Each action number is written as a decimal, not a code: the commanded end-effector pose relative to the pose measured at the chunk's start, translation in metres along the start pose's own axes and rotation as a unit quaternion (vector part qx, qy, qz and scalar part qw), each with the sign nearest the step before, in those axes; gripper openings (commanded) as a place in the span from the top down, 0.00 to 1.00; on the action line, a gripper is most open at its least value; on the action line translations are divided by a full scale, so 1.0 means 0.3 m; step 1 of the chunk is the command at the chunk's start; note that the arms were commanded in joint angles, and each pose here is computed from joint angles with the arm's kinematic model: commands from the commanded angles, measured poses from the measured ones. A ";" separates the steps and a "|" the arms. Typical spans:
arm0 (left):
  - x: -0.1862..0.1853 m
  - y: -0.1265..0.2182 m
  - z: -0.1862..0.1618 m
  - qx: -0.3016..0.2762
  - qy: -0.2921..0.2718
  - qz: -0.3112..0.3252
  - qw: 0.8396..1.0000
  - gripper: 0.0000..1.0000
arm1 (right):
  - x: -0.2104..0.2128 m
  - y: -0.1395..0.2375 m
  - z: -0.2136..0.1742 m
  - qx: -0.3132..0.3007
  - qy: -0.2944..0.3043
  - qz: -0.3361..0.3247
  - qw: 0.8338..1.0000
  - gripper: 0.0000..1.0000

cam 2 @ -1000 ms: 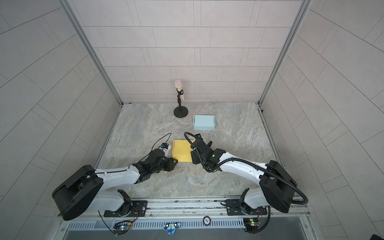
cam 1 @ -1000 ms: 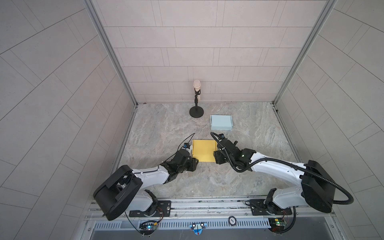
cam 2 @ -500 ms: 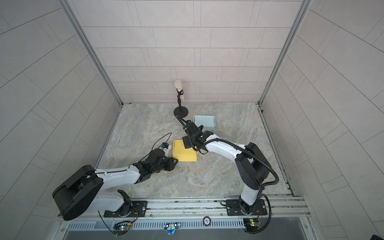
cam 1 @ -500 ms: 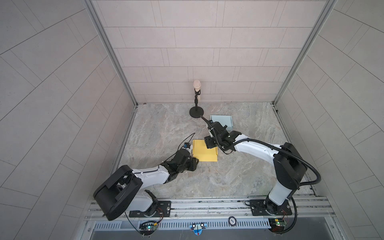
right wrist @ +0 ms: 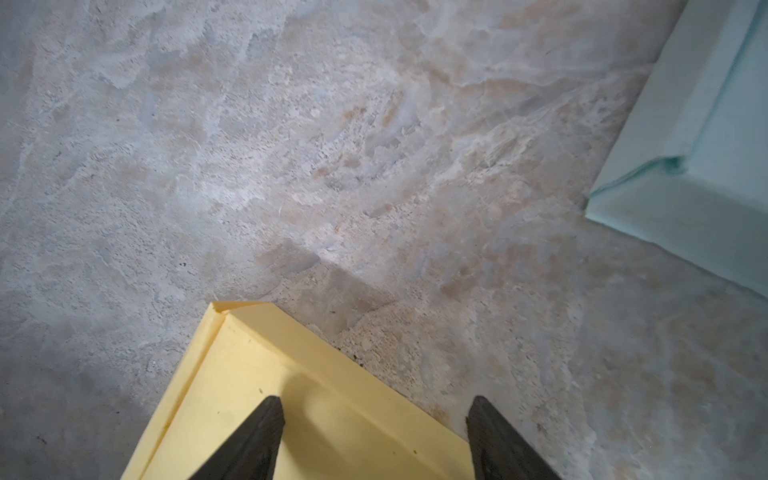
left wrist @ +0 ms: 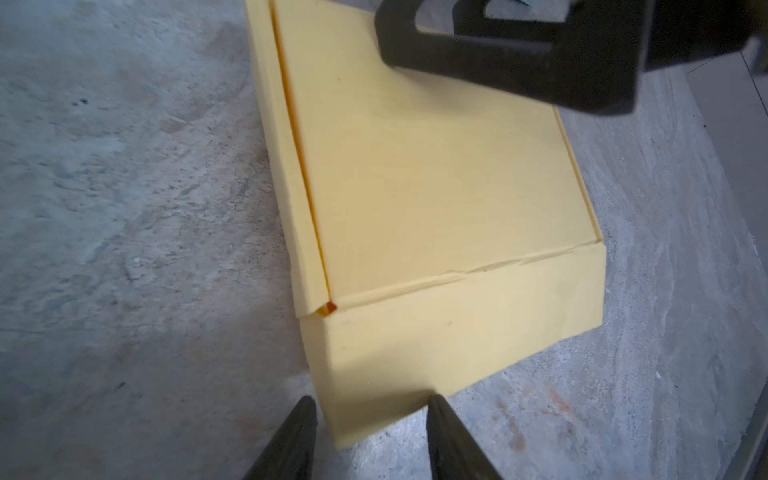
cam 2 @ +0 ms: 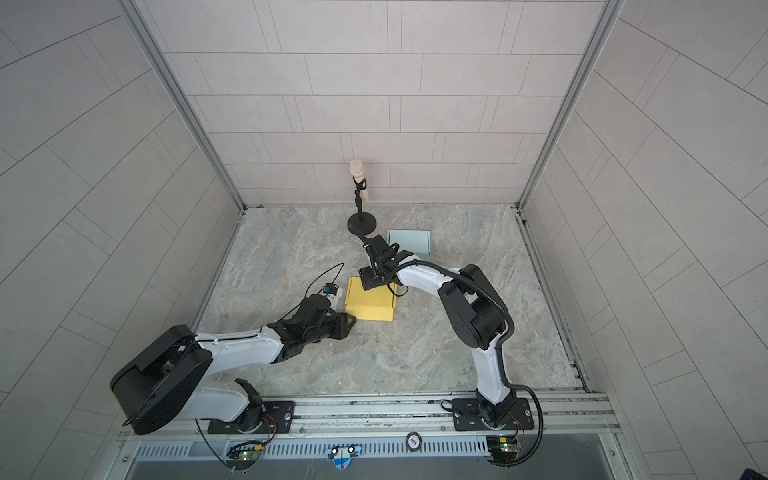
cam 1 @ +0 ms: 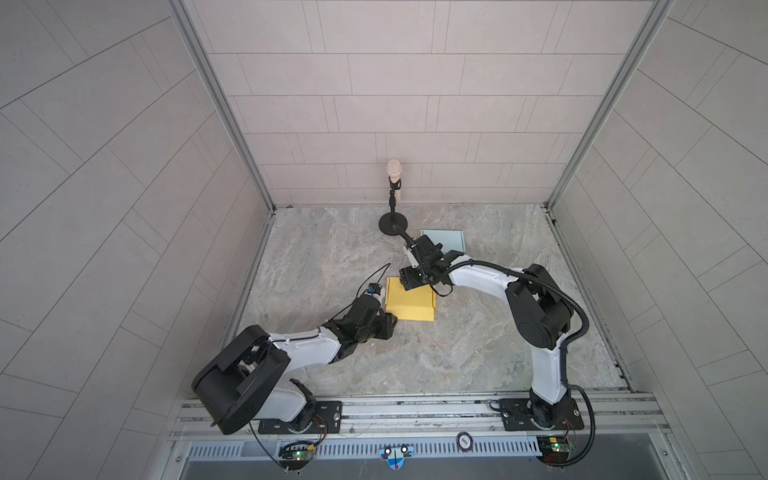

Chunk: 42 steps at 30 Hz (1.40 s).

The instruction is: Fold the paper box

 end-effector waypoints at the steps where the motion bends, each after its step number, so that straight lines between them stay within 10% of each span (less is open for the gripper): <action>1: -0.017 -0.005 0.035 -0.010 -0.007 -0.005 1.000 0.53 | 0.010 -0.024 -0.043 0.025 0.006 0.017 1.000 0.28; 42: 0.055 -0.107 0.072 -0.026 -0.034 0.088 0.995 0.31 | 0.111 -0.061 -0.274 0.091 0.004 0.092 0.992 0.35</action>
Point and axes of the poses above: each gripper's point midway between its finger pads, its own y axis back along the fingers, its own x axis along the line the jaws close on, z = x × y, the point moved 6 cm from there along y, back along the fingers, and after that the axes turned 12 degrees about y, right-handed, at the moved point
